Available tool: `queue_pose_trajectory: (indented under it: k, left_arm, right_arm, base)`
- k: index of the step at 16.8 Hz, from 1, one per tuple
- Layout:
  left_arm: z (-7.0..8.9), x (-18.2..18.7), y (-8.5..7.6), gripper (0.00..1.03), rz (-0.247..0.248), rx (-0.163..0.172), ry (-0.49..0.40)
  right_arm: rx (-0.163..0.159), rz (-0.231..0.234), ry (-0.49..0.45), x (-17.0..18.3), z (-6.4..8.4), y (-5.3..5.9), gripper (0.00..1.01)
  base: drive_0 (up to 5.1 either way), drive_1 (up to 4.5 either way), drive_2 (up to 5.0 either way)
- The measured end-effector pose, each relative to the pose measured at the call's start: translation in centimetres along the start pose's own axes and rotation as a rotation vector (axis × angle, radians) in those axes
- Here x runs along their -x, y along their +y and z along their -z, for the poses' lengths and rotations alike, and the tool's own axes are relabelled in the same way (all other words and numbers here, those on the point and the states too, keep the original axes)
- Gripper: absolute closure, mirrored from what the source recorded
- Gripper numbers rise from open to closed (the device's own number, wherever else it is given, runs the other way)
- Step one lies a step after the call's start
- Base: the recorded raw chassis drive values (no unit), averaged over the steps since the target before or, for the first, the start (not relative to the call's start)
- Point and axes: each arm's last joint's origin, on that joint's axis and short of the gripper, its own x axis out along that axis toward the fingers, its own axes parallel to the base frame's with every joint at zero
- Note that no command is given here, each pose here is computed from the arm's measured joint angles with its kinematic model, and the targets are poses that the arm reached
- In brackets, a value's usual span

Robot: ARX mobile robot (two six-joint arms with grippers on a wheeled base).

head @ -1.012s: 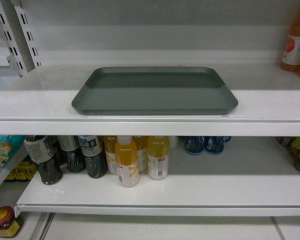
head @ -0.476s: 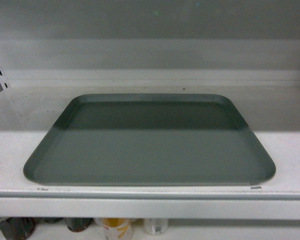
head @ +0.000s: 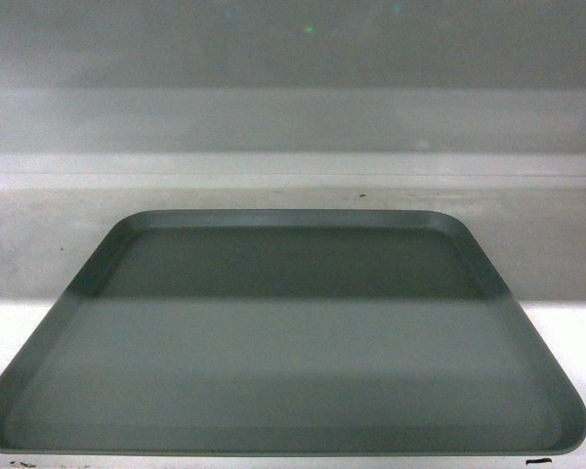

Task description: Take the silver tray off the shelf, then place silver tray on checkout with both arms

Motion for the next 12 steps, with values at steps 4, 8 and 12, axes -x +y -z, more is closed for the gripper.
queue_pose_trajectory:
  k: [4,8,12]
  left_arm:
    - [0.00,0.00,0.00,0.05,0.000,0.000,0.000]
    - [-0.01,0.00,0.00,0.05,0.000,0.000,0.000]
    - [0.00,0.00,0.00,0.05,0.000,0.000,0.000]
  right_arm:
    - [0.000,0.000,0.000,0.00,0.00,0.00,0.03]
    - [0.000,0.000,0.000,0.00,0.00,0.00,0.03]
    - [0.000,0.000,0.000,0.00,0.00,0.00,0.03]
  base:
    - [0.0,0.00,0.0]
    - [0.0,0.00,0.0]
    - [0.0,0.00,0.0]
